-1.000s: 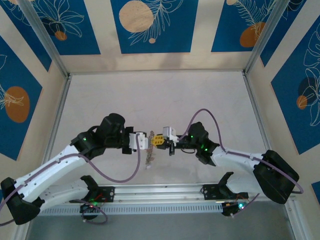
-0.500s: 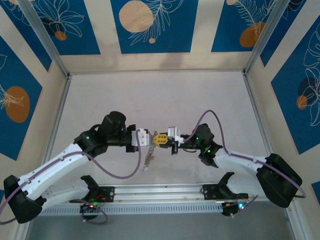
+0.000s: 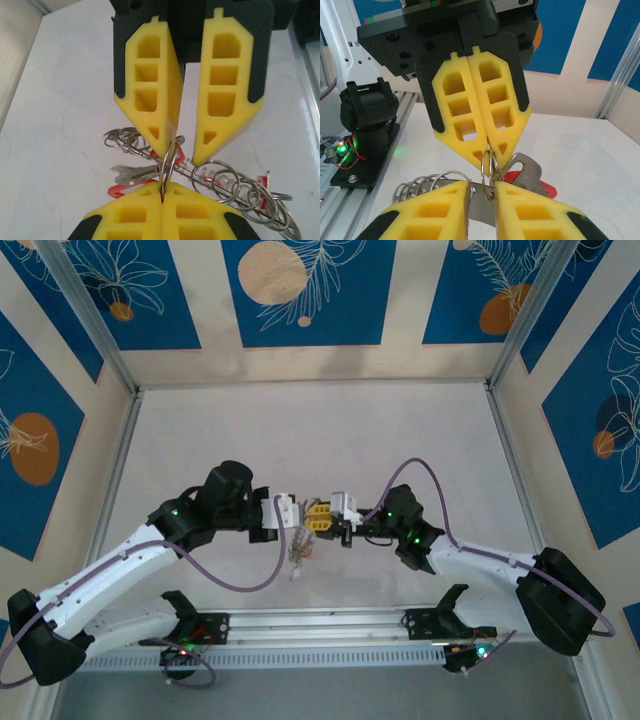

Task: Put the keys on the keyring

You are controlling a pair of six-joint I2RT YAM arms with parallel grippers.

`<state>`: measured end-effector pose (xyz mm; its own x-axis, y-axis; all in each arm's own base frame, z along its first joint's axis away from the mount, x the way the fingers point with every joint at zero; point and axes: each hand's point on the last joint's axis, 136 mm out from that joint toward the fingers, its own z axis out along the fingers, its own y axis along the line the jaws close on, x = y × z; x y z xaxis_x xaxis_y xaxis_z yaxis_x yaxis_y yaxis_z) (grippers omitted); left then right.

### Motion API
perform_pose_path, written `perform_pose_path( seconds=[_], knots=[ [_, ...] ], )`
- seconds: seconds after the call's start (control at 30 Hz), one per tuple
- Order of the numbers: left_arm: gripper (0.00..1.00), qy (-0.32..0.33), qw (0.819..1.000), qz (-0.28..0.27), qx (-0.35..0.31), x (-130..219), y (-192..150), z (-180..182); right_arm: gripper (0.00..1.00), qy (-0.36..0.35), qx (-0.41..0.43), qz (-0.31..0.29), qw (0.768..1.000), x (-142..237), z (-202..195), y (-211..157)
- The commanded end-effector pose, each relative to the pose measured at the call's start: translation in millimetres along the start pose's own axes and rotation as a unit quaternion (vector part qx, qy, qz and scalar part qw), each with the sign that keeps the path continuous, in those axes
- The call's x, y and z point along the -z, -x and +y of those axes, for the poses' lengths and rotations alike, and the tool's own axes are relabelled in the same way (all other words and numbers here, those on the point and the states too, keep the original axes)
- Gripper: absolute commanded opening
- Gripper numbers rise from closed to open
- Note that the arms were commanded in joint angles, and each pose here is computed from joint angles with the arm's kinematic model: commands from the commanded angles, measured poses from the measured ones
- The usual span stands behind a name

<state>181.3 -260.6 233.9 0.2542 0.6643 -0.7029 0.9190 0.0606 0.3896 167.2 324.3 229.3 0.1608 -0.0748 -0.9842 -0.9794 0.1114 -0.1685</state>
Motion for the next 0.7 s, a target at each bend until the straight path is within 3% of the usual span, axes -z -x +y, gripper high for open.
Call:
perform_pose_path(
  seconds=[0.0,0.33,0.5,0.67],
  knots=[
    [0.00,0.011,0.999,0.025,-0.036,8.5,1.5,6.3,0.22,0.000,0.008,0.018,1.000,-6.1,0.5,2.5],
    [0.00,-0.004,0.998,0.039,-0.045,4.8,1.6,0.2,0.15,0.004,-0.001,0.034,0.999,-22.2,-0.8,-2.8],
    [0.00,0.005,0.999,0.028,-0.043,7.2,3.3,0.0,0.00,0.003,-0.002,0.044,0.999,-24.3,0.0,-6.2],
    [0.01,0.022,0.998,0.050,-0.043,10.7,-10.2,0.1,0.00,0.012,0.001,0.029,1.000,-22.5,4.1,-0.2]
  ],
)
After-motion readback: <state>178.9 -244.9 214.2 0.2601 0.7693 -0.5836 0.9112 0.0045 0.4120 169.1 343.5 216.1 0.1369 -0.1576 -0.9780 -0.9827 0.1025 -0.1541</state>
